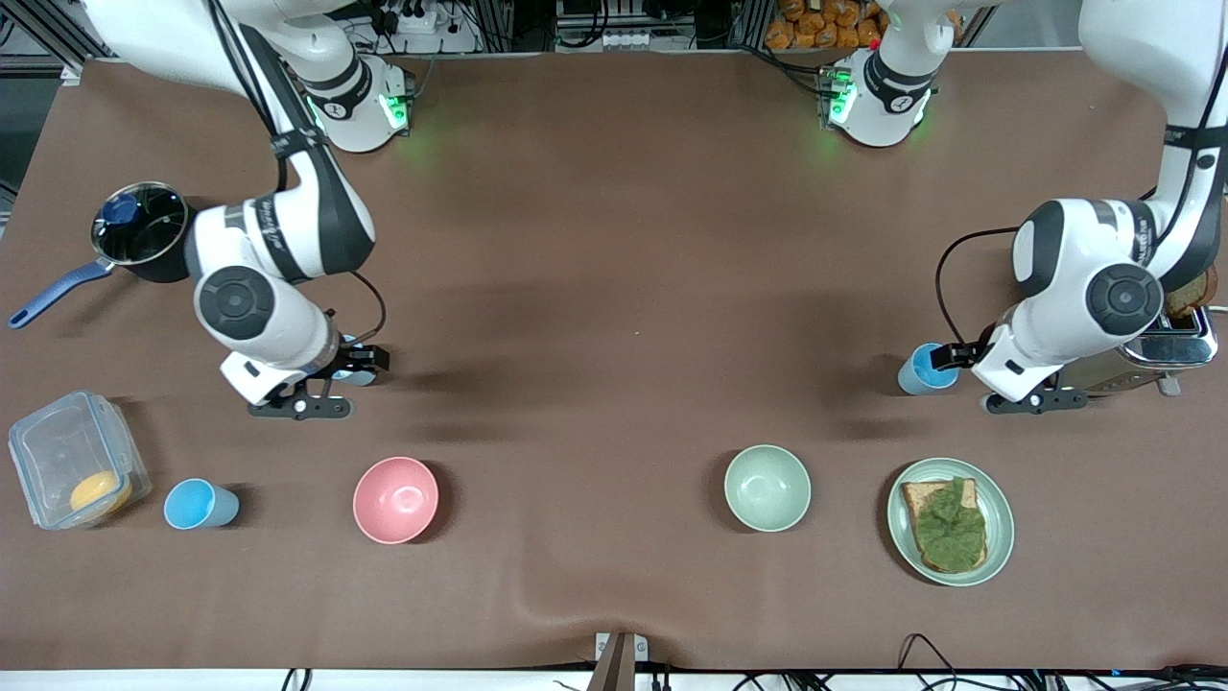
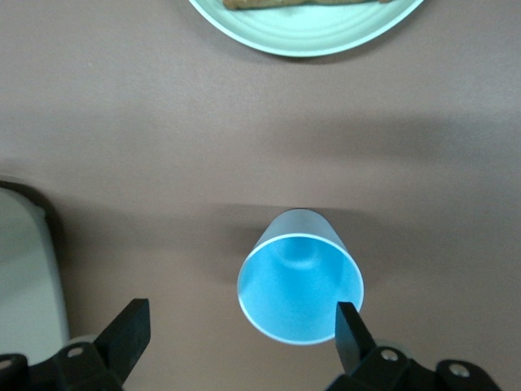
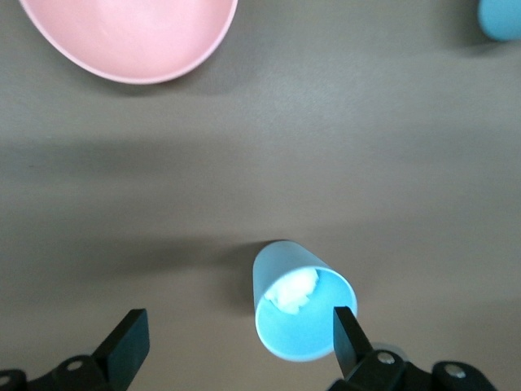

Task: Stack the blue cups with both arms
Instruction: 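Close both grippers on the two blue cups and lift them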

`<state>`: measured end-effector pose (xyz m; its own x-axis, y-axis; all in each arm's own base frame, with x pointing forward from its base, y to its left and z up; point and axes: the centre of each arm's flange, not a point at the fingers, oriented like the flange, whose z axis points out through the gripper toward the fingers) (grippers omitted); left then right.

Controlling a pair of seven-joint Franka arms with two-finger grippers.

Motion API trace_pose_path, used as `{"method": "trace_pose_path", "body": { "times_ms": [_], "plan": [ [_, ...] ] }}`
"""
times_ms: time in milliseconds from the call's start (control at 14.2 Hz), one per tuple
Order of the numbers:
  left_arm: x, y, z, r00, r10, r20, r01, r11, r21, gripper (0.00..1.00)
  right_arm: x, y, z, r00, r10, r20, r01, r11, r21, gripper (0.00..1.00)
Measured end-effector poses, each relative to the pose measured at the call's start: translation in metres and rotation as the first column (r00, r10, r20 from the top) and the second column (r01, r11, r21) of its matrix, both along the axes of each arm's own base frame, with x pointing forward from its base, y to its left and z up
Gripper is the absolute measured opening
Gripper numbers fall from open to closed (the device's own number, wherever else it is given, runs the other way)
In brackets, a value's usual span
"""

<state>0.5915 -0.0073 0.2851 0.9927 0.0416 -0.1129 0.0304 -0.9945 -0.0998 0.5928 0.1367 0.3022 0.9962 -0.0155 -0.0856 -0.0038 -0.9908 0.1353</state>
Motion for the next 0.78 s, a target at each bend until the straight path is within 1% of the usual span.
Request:
{"method": "trace_pose_path", "body": {
  "times_ms": [71,212,283,424,495,565,636,707,777],
  "plan": [
    [0.001,0.0,-0.01,1.0,-0.01,-0.005,0.01,1.0,0.006,1.0,-0.008,-0.003,-0.018,1.0,-0.008,0.008,0.008,1.0,0.006,1.0],
    [0.002,0.0,-0.03,1.0,-0.02,-0.011,0.02,1.0,0.005,1.0,-0.026,-0.007,-0.044,1.0,-0.024,-0.013,0.024,1.0,0.002,1.0],
    [0.002,-0.001,-0.04,1.0,-0.021,-0.017,0.021,1.0,0.003,1.0,-0.031,-0.008,-0.05,0.999,-0.028,-0.022,0.028,1.0,0.0,1.0],
    [0.001,-0.001,-0.054,0.999,-0.021,-0.032,0.021,1.0,-0.001,1.0,-0.036,-0.009,-0.059,0.999,-0.03,-0.039,0.03,1.0,-0.004,1.0],
    [0.0,0.0,-0.059,0.999,-0.021,-0.039,0.021,1.0,-0.002,1.0,-0.037,-0.01,-0.065,0.998,-0.032,-0.048,0.031,0.999,-0.007,0.96],
    [0.0,0.0,-0.064,0.999,-0.019,-0.045,0.019,1.0,-0.003,1.0,-0.038,-0.011,-0.072,0.998,-0.033,-0.059,0.033,0.999,-0.01,0.96],
    [-0.001,0.0,-0.068,0.999,-0.016,-0.048,0.016,1.0,-0.003,1.0,-0.039,-0.012,-0.079,0.997,-0.035,-0.07,0.034,0.999,-0.013,0.91],
    [-0.001,0.001,-0.07,0.999,-0.014,-0.048,0.014,1.0,-0.003,1.0,-0.039,-0.012,-0.085,0.996,-0.035,-0.079,0.034,0.999,-0.016,0.81],
    [0.0,0.0,-0.072,0.999,-0.009,-0.044,0.009,1.0,-0.004,1.0,-0.039,-0.012,-0.086,0.996,-0.035,-0.085,0.034,0.999,-0.017,0.67]
  ]
}}
